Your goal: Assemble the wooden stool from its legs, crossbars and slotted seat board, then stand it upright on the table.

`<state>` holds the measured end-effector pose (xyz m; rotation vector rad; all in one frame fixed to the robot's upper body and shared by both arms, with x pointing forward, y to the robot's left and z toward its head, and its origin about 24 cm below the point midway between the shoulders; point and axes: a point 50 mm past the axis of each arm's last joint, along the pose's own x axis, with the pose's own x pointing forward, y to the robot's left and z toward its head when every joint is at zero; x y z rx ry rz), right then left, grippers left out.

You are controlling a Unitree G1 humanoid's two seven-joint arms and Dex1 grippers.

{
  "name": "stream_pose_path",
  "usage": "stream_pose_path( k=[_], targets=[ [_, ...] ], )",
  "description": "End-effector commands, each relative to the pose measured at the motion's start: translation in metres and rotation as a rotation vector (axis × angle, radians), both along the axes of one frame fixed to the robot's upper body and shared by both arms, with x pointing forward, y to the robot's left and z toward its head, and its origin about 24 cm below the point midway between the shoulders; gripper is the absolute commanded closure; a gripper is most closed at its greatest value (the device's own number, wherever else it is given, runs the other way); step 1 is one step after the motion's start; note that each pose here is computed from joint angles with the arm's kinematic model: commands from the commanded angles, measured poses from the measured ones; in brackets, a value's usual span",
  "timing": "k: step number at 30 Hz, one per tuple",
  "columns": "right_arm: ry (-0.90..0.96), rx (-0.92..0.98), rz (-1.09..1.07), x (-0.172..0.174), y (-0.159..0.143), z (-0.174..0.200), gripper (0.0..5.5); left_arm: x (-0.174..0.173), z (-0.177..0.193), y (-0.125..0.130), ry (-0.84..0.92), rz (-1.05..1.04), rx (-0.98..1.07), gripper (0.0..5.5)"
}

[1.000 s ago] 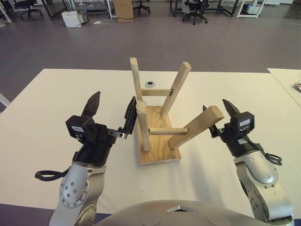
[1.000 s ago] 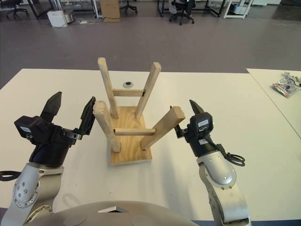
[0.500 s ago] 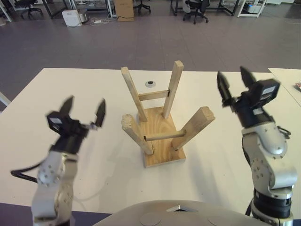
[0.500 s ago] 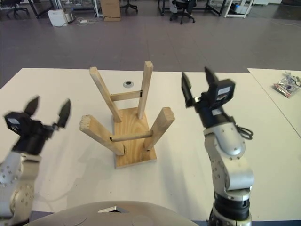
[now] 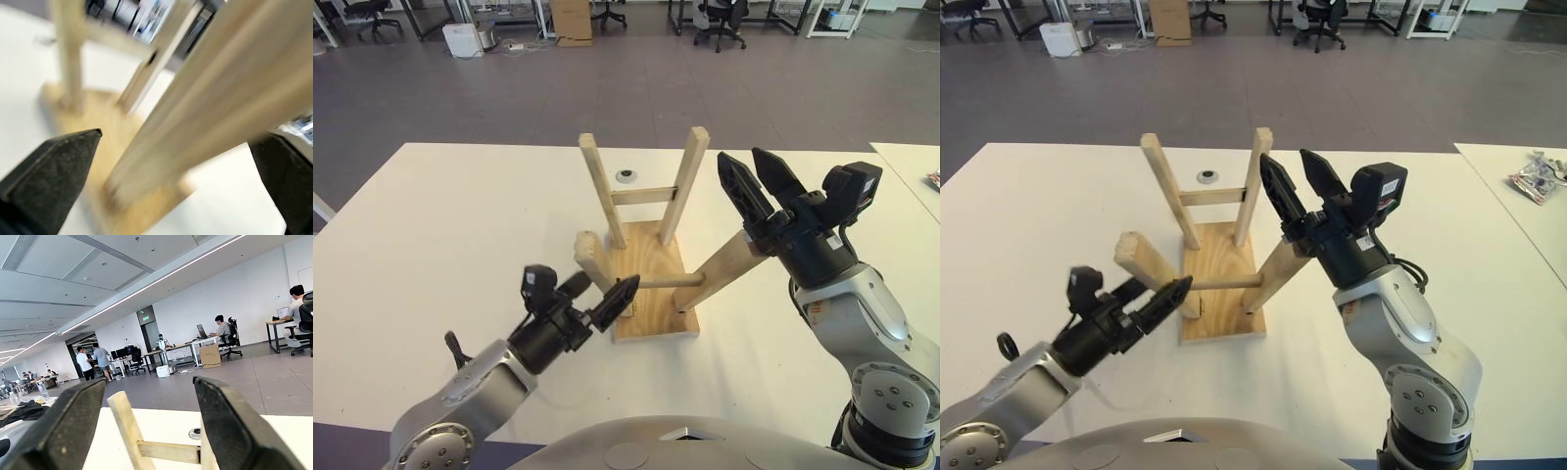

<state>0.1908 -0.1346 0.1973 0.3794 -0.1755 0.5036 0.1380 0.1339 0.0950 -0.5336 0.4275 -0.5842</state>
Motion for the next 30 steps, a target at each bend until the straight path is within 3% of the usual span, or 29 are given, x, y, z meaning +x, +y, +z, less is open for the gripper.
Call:
stream_pose_path(
  k=[1, 5, 9, 13, 17, 18, 20, 21, 23, 30],
  targets=[
    [0.28, -0.112, 0.009, 0.009, 0.001, -0.046, 2.17, 0.002, -0.01, -0.005, 0.022, 0.028, 0.044, 0.17],
    [0.228, -0.112, 0.019, 0.014, 0.0, -0.039, 2.17, 0.016, 0.022, 0.005, -0.248, -0.026, 0.022, 0.17],
    [0.201, -0.105, 0.033, 0.017, 0.001, -0.035, 2.17, 0.045, 0.104, 0.035, -0.718, 0.064, -0.121, 0.17],
    [0.193, -0.099, 0.039, 0.019, 0.004, -0.036, 2.17, 0.069, 0.145, 0.022, -0.883, 0.046, -0.137, 0.17],
    [0.183, -0.091, 0.059, 0.021, 0.01, -0.035, 2.17, 0.109, 0.162, 0.008, -0.864, 0.1, 0.015, 0.17],
    [0.183, -0.089, 0.061, 0.021, 0.011, -0.035, 2.17, 0.113, 0.15, 0.007, -0.796, 0.111, 0.061, 0.17],
    [0.182, -0.084, 0.065, 0.021, 0.013, -0.036, 2.17, 0.108, 0.092, 0.001, -0.537, 0.019, 0.228, 0.17],
    [0.174, -0.079, 0.06, 0.022, 0.013, -0.035, 2.17, 0.089, 0.052, -0.006, -0.39, -0.104, 0.316, 0.17],
    [0.159, -0.073, 0.051, 0.024, 0.013, -0.032, 2.17, 0.056, 0.012, -0.012, -0.237, -0.237, 0.361, 0.17],
    [0.137, -0.069, 0.039, 0.029, 0.014, -0.031, 2.17, 0.077, 0.025, -0.002, -0.376, -0.108, 0.384, 0.17]
  ],
)
